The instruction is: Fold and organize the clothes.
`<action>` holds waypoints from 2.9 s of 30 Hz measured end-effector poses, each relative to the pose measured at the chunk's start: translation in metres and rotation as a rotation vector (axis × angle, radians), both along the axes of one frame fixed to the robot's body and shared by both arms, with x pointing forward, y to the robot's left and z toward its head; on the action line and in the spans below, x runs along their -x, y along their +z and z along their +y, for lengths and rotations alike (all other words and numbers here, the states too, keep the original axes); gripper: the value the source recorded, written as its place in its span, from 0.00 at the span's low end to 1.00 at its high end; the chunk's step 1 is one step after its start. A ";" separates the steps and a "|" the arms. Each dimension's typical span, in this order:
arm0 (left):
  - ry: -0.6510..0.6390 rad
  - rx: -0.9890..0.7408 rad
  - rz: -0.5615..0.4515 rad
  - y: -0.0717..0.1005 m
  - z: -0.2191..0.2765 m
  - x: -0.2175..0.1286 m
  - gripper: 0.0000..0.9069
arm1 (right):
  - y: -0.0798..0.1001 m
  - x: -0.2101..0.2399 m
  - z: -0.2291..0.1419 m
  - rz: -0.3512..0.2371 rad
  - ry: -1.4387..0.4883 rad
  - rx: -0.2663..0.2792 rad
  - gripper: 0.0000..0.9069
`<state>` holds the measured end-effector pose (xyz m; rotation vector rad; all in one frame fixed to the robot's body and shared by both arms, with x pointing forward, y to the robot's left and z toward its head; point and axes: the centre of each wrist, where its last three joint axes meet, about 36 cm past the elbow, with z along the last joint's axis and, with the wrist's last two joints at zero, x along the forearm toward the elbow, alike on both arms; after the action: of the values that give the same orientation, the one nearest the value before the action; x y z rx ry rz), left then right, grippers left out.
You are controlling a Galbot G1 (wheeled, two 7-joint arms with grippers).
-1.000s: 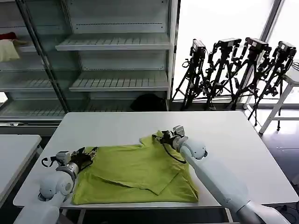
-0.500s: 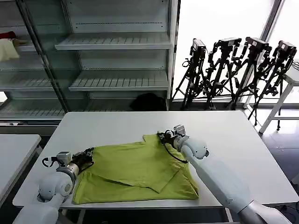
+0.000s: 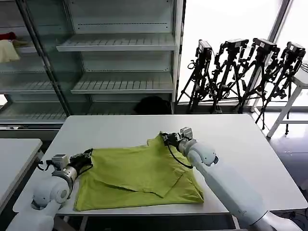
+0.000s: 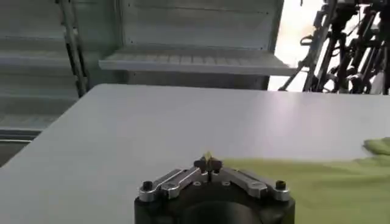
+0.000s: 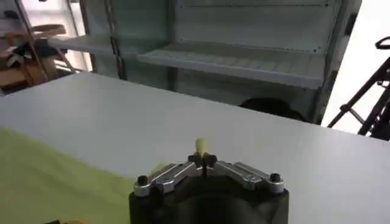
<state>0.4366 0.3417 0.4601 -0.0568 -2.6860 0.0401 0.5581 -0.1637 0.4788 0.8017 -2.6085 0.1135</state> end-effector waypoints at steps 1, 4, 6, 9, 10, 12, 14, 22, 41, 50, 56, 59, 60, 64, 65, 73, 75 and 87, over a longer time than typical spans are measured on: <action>-0.004 -0.002 -0.002 0.001 0.000 0.003 0.00 | 0.001 0.004 -0.001 -0.001 0.005 -0.004 0.00; -0.015 -0.015 -0.011 0.006 0.001 0.012 0.00 | 0.005 0.018 -0.006 -0.006 0.017 -0.014 0.00; -0.019 -0.027 -0.016 0.009 0.001 0.019 0.00 | 0.006 0.027 -0.011 -0.008 0.024 -0.019 0.00; -0.030 -0.045 -0.022 0.014 0.001 0.029 0.00 | 0.009 0.042 -0.019 -0.011 0.031 -0.025 0.00; -0.035 -0.049 -0.025 0.016 0.000 0.033 0.00 | 0.010 0.047 -0.023 -0.013 0.034 -0.027 0.00; -0.046 -0.054 -0.029 0.018 -0.002 0.040 0.00 | 0.013 0.057 -0.030 -0.021 0.038 -0.029 0.00; -0.060 -0.058 -0.033 0.020 -0.004 0.048 0.00 | 0.017 0.068 -0.037 -0.029 0.043 -0.031 0.00; -0.099 -0.104 -0.038 0.022 -0.008 0.070 0.00 | 0.025 0.111 -0.060 -0.049 0.059 -0.027 0.00; -0.139 -0.193 -0.032 0.022 -0.018 0.108 0.00 | 0.024 0.175 -0.073 -0.028 0.103 -0.007 0.00; -0.143 -0.234 -0.029 0.023 -0.022 0.121 0.00 | 0.026 0.183 -0.080 -0.028 0.110 0.003 0.00; -0.141 -0.252 -0.022 0.021 -0.021 0.123 0.00 | 0.026 0.189 -0.079 -0.022 0.114 0.002 0.00; -0.140 -0.257 -0.021 0.019 -0.022 0.124 0.00 | 0.024 0.191 -0.079 -0.015 0.112 0.001 0.00; -0.141 -0.258 -0.019 0.018 -0.023 0.124 0.00 | 0.024 0.192 -0.079 -0.015 0.111 0.001 0.00; -0.138 -0.263 -0.013 0.014 -0.023 0.125 0.00 | 0.027 0.195 -0.078 -0.017 0.113 -0.002 0.00; -0.136 -0.264 -0.010 0.013 -0.023 0.125 0.00 | 0.028 0.196 -0.078 -0.019 0.115 -0.003 0.00; -0.134 -0.267 -0.001 0.007 -0.025 0.131 0.00 | 0.026 0.201 -0.079 -0.004 0.115 0.002 0.00; -0.132 -0.268 0.003 0.004 -0.026 0.132 0.00 | 0.024 0.203 -0.079 0.001 0.112 0.000 0.00; -0.139 -0.285 0.005 -0.004 -0.031 0.133 0.02 | 0.008 0.215 -0.070 0.029 0.058 -0.011 0.10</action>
<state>0.3040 0.3103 0.4564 -0.1534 -2.6478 -0.3835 0.3429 -0.2334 0.4868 0.8768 -2.5613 0.1030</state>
